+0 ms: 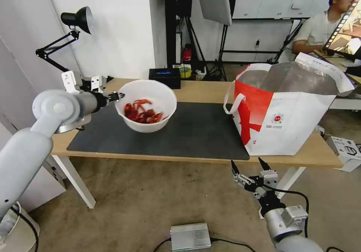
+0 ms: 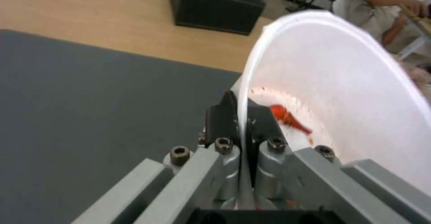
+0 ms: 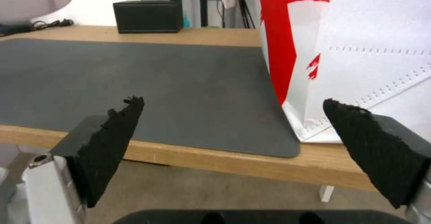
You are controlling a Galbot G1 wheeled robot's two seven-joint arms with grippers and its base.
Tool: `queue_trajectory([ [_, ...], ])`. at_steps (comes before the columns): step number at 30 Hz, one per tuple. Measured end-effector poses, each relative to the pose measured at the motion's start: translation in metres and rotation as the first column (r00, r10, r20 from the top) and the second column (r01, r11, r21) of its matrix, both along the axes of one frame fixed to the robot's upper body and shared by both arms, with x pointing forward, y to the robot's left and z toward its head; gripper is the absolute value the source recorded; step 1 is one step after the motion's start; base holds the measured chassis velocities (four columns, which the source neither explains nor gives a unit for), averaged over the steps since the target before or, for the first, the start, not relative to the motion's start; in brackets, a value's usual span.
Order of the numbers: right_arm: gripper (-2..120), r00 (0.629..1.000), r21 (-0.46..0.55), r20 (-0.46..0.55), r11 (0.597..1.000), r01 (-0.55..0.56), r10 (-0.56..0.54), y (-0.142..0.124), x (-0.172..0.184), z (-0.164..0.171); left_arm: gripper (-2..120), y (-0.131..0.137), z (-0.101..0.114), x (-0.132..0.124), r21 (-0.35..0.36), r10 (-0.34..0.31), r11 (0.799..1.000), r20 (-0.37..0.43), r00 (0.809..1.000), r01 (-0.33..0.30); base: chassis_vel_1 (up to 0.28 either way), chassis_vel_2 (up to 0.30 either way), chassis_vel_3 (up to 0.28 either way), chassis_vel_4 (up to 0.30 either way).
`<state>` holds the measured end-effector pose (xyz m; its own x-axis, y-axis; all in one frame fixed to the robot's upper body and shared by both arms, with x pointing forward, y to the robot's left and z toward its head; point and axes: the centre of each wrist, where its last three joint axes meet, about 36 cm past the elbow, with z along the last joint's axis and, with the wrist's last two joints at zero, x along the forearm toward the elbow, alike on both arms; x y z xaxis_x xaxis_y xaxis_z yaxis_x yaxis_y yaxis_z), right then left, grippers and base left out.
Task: Pick up the trash from the table and place it into the takeout bag.
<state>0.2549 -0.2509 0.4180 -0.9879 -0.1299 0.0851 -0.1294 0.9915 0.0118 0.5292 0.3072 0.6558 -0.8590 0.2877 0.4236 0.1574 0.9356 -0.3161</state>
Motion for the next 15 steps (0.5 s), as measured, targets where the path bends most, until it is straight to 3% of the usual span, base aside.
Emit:
queue_trajectory([
  [15,100,1.0,0.0,0.0,1.0,0.0,0.0,0.0,0.0,0.0,0,-0.033,0.025,0.013,-0.07,-0.078,0.994,0.043,0.996,0.081,0.0,0.0,0.0,0.0],
])
